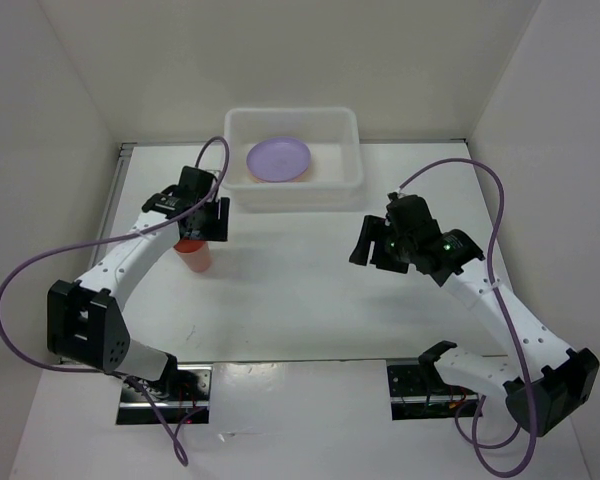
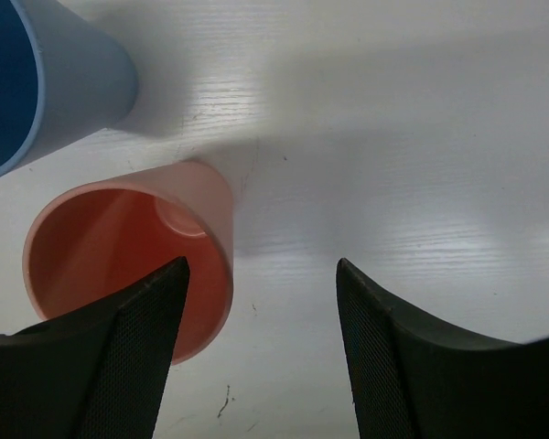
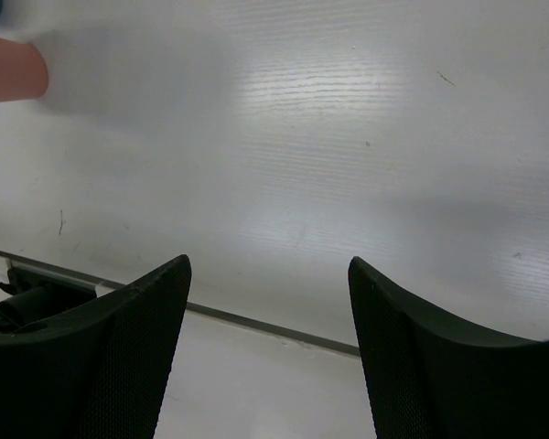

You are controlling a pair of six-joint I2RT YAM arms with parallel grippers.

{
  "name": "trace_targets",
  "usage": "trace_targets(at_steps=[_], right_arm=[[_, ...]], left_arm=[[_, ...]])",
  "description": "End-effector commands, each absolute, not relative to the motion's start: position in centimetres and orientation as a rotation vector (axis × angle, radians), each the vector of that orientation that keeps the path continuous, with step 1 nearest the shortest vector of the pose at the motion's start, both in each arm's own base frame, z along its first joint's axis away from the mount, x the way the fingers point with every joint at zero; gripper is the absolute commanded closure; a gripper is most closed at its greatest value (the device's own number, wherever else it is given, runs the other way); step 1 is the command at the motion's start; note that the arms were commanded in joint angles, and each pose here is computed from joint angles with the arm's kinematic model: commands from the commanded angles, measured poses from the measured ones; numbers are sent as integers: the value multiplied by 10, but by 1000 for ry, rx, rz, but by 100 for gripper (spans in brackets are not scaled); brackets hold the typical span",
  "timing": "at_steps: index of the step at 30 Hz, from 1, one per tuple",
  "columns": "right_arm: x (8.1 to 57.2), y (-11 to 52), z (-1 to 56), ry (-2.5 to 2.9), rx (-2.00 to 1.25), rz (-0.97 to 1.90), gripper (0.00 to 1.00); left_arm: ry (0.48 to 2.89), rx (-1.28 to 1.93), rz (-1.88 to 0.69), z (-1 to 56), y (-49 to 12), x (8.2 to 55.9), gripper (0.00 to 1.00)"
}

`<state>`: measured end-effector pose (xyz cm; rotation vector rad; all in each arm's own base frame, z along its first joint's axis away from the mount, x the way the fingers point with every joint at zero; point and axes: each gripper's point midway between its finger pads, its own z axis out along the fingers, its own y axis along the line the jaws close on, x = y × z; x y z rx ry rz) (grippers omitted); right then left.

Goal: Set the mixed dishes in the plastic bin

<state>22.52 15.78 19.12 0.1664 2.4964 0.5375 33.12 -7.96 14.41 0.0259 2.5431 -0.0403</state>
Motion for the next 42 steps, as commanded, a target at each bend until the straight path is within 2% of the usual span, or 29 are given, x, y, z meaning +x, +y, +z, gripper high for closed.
trace_targets(at_steps=[1, 3, 6, 7, 8, 10, 11, 15, 18, 22, 23, 26, 27, 30, 31, 32, 34, 35, 36, 42], right_arm=[[234, 162, 202, 2429, 128, 584, 25], [235, 160, 202, 2427, 139, 579, 25], [236, 160, 200, 2436, 140, 575, 25], [236, 160, 200, 2436, 140, 575, 25], [236, 160, 200, 2436, 140, 575, 25], [235, 161, 200, 2439, 136, 585, 25], [235, 161, 200, 2439, 136, 585, 25], [237, 160, 203, 2427, 140, 578, 25], [243, 151, 205, 2406, 181, 547, 25], [250, 110, 215, 2302, 375, 444, 25], [251, 103, 221, 2268, 422, 443, 25], [246, 78, 223, 2207, 540, 418, 23], [244, 74, 217, 2213, 553, 407, 22], [242, 74, 209, 2241, 580, 400, 20], [242, 74, 209, 2241, 580, 400, 20], [242, 76, 209, 2243, 587, 415, 20], [239, 76, 210, 2230, 601, 427, 20], [237, 76, 215, 2205, 613, 446, 20], [235, 76, 215, 2198, 623, 453, 20], [231, 71, 221, 2162, 654, 458, 20]], left_arm=[[2569, 30, -28, 132, -75, 335, 28], [2578, 27, -11, 129, -73, 336, 28], [2594, 13, 10, 123, -68, 337, 33], [2606, 3, 17, 119, -65, 337, 39], [2606, 3, 17, 119, -65, 337, 57], [2627, 8, 9, 113, -67, 337, 71], [2627, 8, 9, 113, -67, 337, 81], [2650, 16, -8, 114, -69, 332, 100], [2631, 100, -138, 138, -98, 325, 100], [2467, 198, -325, 221, -148, 328, 100], [2358, 219, -377, 266, -165, 335, 100], [2291, 238, -398, 303, -183, 356, 100], [2201, 249, -411, 339, -190, 367, 100], [2224, 287, -399, 335, -211, 401, 100], [2148, 282, -401, 366, -214, 411, 100], [2194, 303, -395, 344, -230, 430, 100], [2213, 322, -380, 340, -240, 442, 100], [2272, 336, -346, 303, -250, 466, 100], [2137, 316, -397, 346, -258, 469, 100], [2051, 270, -491, 325, -289, 522, 100]])
